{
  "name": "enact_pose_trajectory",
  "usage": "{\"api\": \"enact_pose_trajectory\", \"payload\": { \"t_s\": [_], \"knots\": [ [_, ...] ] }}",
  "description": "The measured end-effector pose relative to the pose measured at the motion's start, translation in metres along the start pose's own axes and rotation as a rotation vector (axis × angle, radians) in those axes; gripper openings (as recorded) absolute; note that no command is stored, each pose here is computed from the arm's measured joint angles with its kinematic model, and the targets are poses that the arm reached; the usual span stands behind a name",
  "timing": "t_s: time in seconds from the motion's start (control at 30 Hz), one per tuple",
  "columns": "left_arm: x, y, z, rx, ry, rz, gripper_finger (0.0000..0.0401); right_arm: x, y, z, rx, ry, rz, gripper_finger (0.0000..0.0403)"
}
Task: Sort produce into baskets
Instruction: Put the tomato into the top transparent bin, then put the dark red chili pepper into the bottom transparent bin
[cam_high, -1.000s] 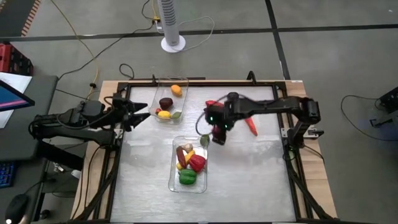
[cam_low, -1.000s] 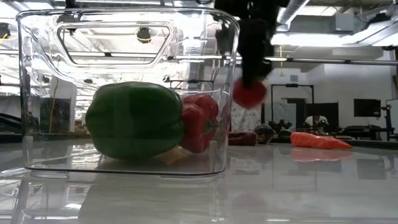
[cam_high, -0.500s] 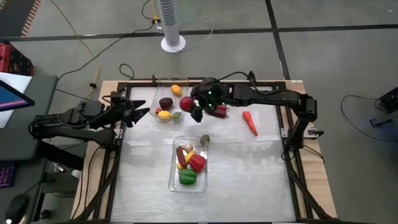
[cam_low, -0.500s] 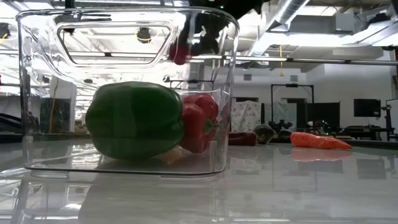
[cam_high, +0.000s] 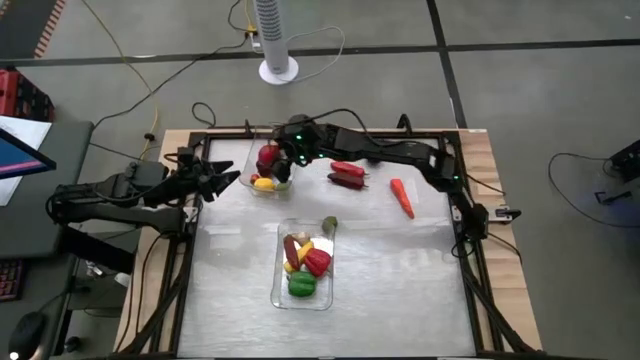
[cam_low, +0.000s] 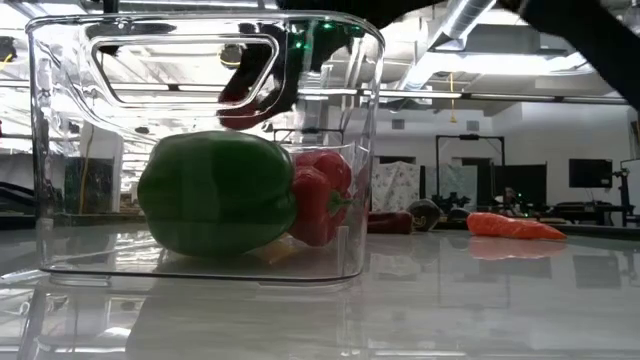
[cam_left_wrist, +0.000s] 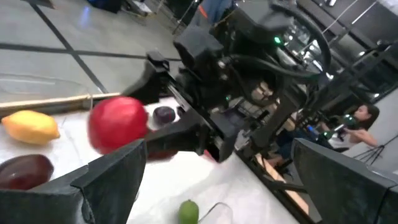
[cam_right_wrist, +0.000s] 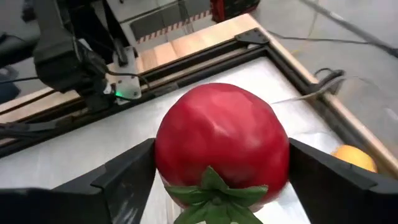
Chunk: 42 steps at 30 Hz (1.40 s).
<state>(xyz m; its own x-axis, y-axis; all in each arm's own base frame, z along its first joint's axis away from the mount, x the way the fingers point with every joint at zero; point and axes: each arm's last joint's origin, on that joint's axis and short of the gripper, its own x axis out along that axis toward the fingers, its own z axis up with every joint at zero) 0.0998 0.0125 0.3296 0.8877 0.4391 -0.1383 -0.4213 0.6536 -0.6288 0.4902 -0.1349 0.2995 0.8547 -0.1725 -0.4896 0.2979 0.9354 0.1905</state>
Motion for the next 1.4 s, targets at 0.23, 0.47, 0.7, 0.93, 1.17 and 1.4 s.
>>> {"api": "enact_pose_trajectory", "payload": {
  "t_s": [0.23, 0.47, 0.7, 0.93, 1.17, 1.4],
  "knots": [
    [0.0, 0.004, -0.005, -0.033, 0.061, 0.02, 0.0387, 0.012, -0.004, -0.002, -0.024, 0.11, -0.003, 0.0387],
    [0.005, 0.007, -0.013, -0.05, 0.157, 0.057, 0.0387, -0.025, -0.037, -0.013, -0.03, 0.442, -0.14, 0.0381],
    [0.029, 0.009, -0.017, -0.035, 0.24, 0.092, 0.0387, -0.032, -0.06, -0.046, -0.092, 0.732, -0.272, 0.0381],
    [0.049, 0.013, -0.014, -0.047, 0.257, 0.099, 0.0387, -0.02, -0.063, -0.088, -0.075, 0.888, -0.215, 0.0381],
    [0.052, 0.016, -0.005, -0.054, 0.181, 0.113, 0.0387, -0.014, -0.065, -0.115, -0.168, 0.982, -0.229, 0.0355],
    [0.054, 0.018, 0.003, -0.06, 0.096, 0.134, 0.0387, -0.013, -0.083, -0.134, -0.175, 1.03, -0.231, 0.0296]
  ]
}}
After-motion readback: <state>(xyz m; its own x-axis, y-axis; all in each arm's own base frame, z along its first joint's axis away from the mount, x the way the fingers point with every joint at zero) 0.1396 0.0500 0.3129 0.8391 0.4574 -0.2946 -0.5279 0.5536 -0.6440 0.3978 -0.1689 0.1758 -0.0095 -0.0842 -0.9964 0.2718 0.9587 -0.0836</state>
